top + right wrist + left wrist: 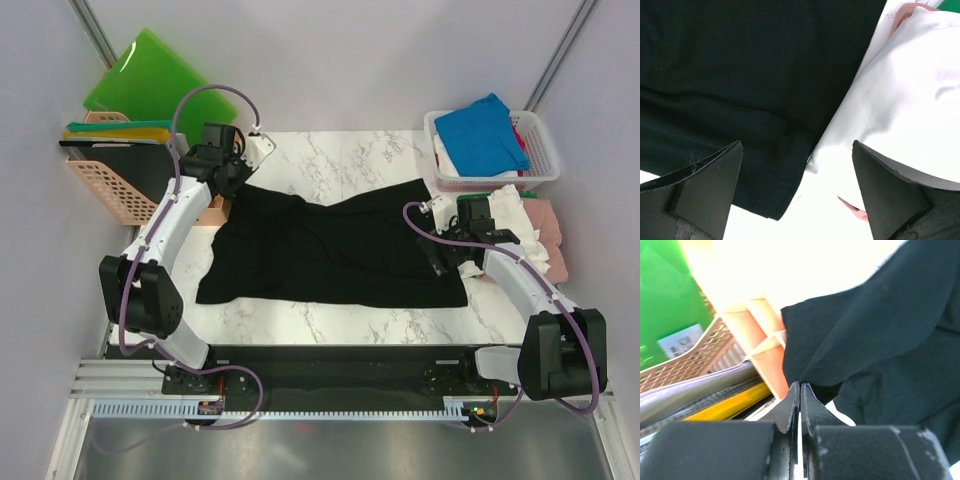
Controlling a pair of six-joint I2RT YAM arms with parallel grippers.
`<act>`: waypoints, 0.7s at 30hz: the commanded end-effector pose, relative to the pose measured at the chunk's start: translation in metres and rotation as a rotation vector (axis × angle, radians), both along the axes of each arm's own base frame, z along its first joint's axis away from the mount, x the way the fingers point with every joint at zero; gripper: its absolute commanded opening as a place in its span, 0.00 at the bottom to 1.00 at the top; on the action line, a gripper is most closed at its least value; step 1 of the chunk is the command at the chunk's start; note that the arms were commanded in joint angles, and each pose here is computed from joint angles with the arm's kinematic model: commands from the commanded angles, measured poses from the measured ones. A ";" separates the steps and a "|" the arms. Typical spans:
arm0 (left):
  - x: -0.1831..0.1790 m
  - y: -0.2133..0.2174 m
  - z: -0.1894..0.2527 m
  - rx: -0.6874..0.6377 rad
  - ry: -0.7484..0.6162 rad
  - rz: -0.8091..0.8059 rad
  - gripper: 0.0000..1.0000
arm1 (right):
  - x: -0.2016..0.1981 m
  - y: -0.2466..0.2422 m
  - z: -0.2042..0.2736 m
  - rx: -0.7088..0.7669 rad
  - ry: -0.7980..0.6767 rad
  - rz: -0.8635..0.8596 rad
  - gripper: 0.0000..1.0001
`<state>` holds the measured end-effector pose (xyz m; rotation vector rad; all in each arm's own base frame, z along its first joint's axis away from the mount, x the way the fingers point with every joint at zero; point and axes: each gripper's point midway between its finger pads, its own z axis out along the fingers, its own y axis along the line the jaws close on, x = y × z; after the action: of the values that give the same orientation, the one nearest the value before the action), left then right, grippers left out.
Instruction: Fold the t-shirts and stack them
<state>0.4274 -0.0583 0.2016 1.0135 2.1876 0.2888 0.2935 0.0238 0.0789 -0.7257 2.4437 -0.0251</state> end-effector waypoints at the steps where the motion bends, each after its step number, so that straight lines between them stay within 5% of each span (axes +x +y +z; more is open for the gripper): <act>1: -0.011 0.005 0.015 -0.006 0.005 -0.016 0.02 | 0.001 0.002 0.002 0.003 -0.010 0.018 0.98; 11: -0.053 0.005 -0.001 -0.059 0.055 -0.004 0.02 | 0.001 0.003 0.001 0.004 -0.003 0.023 0.98; 21: -0.026 -0.012 -0.046 -0.099 0.159 -0.009 0.02 | 0.000 0.001 -0.003 -0.010 0.006 0.021 0.98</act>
<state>0.3853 -0.0575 0.1544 1.0680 2.3324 0.1577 0.2932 0.0234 0.0774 -0.7365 2.4473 -0.0277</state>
